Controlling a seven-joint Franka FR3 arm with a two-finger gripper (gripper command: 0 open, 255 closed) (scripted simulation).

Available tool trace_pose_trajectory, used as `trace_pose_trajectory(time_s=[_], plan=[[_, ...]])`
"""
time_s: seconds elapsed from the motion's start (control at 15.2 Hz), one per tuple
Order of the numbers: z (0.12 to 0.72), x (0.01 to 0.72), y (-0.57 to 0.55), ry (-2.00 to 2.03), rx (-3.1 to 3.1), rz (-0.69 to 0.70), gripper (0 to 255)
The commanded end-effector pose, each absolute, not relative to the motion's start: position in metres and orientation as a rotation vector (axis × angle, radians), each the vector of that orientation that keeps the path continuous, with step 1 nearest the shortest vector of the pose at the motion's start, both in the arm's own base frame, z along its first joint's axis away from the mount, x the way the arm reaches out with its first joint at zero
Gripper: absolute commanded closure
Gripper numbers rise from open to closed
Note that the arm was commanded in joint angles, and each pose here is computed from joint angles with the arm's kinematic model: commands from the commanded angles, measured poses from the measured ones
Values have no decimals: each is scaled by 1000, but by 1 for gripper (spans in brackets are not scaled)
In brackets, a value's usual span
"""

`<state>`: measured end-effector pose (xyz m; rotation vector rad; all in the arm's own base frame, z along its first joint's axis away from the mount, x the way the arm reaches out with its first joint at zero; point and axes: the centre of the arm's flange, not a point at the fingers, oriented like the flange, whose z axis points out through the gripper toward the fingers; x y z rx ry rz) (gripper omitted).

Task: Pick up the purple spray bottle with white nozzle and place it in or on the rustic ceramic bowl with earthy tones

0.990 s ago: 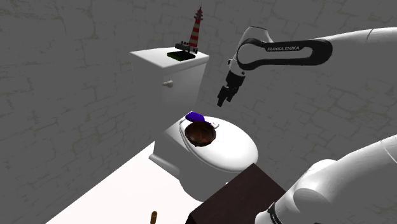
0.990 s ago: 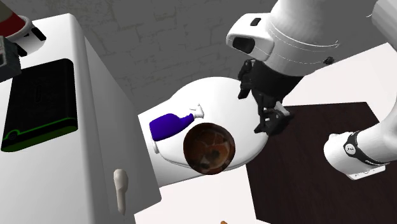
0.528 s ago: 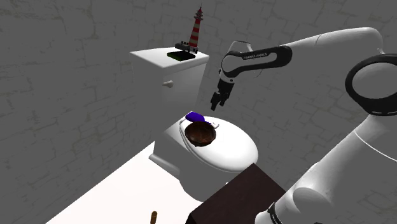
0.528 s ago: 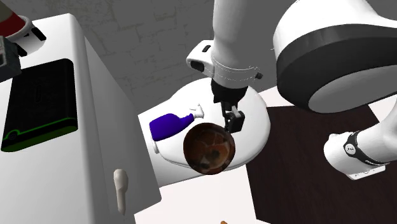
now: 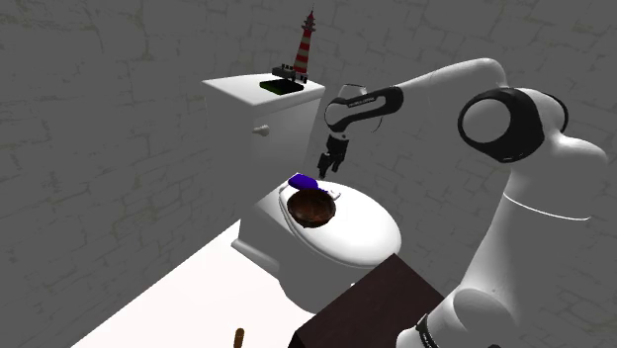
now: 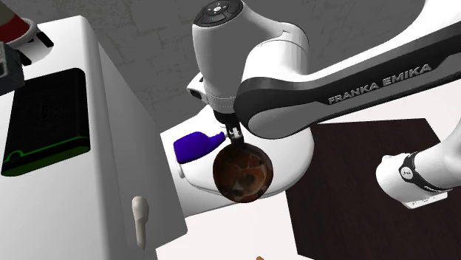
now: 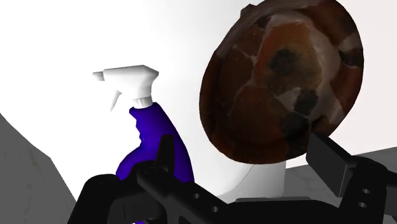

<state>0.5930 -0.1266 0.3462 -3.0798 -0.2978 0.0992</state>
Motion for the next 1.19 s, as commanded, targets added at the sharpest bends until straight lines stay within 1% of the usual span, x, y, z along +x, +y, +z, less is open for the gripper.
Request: trace_pose_trajectory(time_s=[0.0, 0.59, 1.12], plan=[[326, 609, -137, -298, -3077, 123, 0], [230, 677, -182, -295, -3061, 227, 0], [189, 672, -181, -295, -3061, 230, 0]])
